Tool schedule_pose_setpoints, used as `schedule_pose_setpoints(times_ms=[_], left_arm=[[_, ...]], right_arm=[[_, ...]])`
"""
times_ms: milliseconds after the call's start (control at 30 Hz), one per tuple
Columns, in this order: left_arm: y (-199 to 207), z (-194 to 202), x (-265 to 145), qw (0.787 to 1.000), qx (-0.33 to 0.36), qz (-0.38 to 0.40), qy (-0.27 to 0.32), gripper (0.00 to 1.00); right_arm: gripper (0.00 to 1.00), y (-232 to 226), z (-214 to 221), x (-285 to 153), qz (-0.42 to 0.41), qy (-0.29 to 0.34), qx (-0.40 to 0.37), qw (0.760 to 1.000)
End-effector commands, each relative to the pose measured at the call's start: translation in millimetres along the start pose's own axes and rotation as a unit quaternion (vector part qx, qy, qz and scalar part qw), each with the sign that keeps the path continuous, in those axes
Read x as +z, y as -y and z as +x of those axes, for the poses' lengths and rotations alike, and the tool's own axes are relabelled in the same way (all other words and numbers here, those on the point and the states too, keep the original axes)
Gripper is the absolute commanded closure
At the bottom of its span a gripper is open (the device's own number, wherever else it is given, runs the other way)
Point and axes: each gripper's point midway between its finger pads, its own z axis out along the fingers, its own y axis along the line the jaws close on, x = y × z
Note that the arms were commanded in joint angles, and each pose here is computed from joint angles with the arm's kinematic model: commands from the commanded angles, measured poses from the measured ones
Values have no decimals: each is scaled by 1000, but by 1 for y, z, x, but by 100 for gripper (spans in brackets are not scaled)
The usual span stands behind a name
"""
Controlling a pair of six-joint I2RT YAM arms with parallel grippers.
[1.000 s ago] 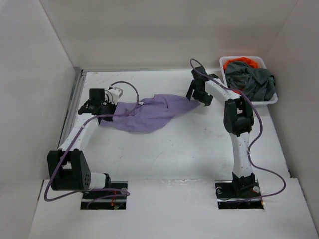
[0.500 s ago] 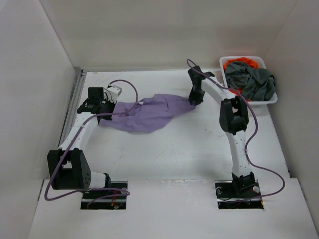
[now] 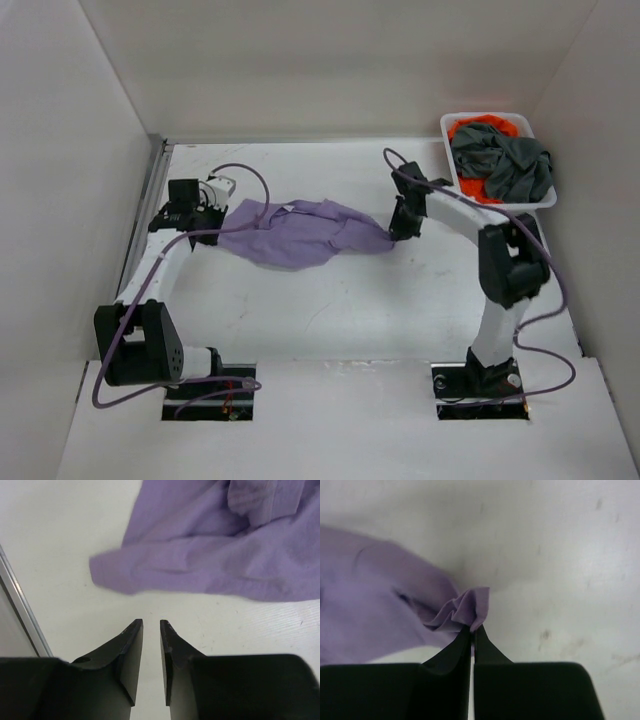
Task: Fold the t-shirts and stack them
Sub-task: Flatten out the tshirt
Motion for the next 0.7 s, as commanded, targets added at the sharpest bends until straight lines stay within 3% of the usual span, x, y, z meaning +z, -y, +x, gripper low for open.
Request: schedule_pose_setpoints(times_ms=[0, 167, 300, 533, 667], left_arm=[[4, 9, -6, 1000, 6, 0, 3, 78], [5, 24, -6, 1000, -14, -1, -9, 63], [0, 36, -5, 999, -30, -4, -25, 51], [-15, 33, 10, 998, -58, -6, -35, 42], [-29, 0, 25, 998, -59, -13, 5, 40]], right_arm=[[100, -23, 16, -48, -89, 57, -16, 994], [100, -3, 90, -52, -110, 43, 3, 993], [100, 5, 118, -56, -117, 46, 17, 992], [100, 16, 121, -65, -115, 73, 12, 991], [100, 17, 117, -65, -113, 80, -2, 990]])
